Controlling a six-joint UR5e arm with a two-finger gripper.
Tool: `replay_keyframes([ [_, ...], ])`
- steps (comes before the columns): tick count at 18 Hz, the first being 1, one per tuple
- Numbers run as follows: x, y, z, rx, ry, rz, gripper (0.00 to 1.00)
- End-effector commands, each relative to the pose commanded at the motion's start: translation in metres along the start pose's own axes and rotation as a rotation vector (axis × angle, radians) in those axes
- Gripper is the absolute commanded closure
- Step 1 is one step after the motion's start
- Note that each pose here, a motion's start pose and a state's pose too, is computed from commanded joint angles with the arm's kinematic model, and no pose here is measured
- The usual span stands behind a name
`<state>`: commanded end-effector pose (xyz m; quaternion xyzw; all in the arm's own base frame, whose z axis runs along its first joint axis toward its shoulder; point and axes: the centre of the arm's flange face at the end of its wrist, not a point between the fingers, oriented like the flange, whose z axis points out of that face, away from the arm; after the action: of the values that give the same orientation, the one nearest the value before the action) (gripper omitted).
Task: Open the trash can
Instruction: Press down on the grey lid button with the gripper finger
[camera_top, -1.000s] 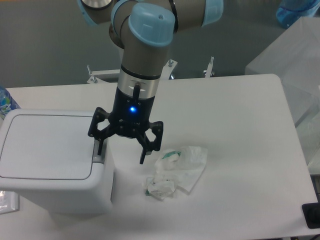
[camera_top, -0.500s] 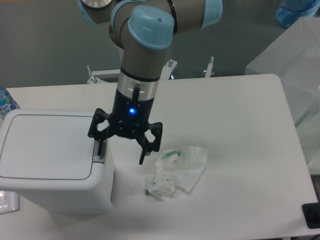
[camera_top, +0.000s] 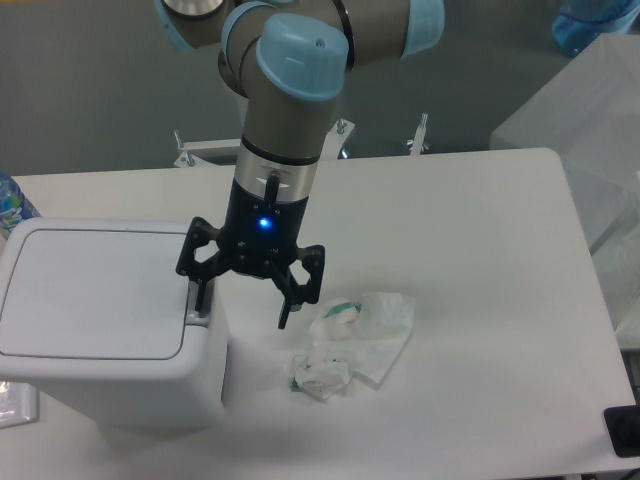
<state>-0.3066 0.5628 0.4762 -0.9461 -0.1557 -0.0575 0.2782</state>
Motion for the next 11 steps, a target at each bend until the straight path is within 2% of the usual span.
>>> replay_keyframes([
  [11,-0.0002,0.0010,0.0012,-0.003,0.001,0.000,0.00],
])
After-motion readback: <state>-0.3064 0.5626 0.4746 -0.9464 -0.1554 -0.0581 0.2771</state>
